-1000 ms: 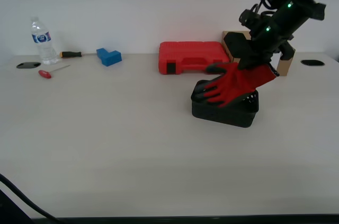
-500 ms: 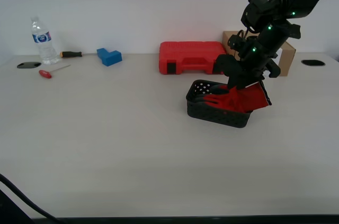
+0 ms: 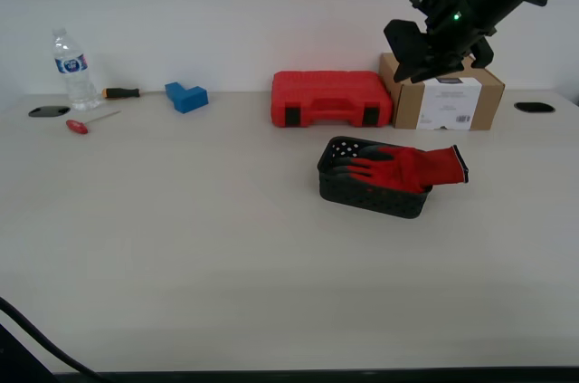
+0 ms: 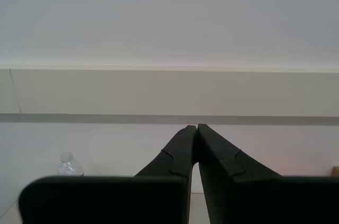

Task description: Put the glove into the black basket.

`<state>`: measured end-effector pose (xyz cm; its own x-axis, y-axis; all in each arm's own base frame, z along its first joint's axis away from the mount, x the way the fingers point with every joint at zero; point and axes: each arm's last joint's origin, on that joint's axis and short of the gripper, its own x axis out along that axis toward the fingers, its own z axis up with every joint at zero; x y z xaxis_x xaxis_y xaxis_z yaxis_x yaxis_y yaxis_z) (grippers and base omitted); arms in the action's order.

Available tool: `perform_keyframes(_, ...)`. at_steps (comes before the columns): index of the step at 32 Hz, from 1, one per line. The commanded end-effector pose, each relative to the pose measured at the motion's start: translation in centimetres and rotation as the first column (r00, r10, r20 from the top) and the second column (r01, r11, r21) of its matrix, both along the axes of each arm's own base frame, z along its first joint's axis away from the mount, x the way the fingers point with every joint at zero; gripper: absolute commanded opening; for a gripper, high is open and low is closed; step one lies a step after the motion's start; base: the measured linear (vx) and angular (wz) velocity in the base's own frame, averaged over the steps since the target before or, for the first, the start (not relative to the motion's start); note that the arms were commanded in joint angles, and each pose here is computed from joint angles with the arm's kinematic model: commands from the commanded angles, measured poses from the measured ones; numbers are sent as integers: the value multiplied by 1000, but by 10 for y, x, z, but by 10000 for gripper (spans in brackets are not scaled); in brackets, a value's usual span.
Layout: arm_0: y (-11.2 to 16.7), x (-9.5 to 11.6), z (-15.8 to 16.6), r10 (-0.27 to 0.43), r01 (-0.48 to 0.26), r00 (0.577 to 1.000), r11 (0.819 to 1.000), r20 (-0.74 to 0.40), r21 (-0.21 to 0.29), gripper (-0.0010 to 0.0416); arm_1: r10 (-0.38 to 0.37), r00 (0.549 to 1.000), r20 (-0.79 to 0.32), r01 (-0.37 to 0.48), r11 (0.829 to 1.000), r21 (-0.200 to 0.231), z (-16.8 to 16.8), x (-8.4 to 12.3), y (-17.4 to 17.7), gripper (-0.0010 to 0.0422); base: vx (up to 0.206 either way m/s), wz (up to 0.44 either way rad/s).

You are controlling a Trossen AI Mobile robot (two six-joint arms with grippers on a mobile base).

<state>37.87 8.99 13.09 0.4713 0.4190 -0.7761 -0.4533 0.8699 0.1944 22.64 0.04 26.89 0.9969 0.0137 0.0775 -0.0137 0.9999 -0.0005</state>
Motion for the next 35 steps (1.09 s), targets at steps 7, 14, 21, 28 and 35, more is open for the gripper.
perform_keyframes(7,-60,-24,39,-96,99,989,995,109,-21,169,1,1000,6,-1,1000,0,1,0,0,0,0,0)
perform_keyframes(14,-67,-35,32,-113,116,991,993,64,-33,170,0,1000,6,0,1000,0,1,0,0,0,0,0)
perform_keyframes(21,-67,-35,32,-114,116,991,993,67,-33,170,0,1000,6,0,1000,0,1,0,0,0,0,0)
perform_keyframes(28,-67,-34,32,-114,116,991,993,70,-32,169,1,1000,6,-1,1000,0,1,0,0,0,0,0)
perform_keyframes(35,-67,-34,32,-114,116,991,993,70,-32,169,0,1000,6,0,1000,0,1,0,0,0,0,0)
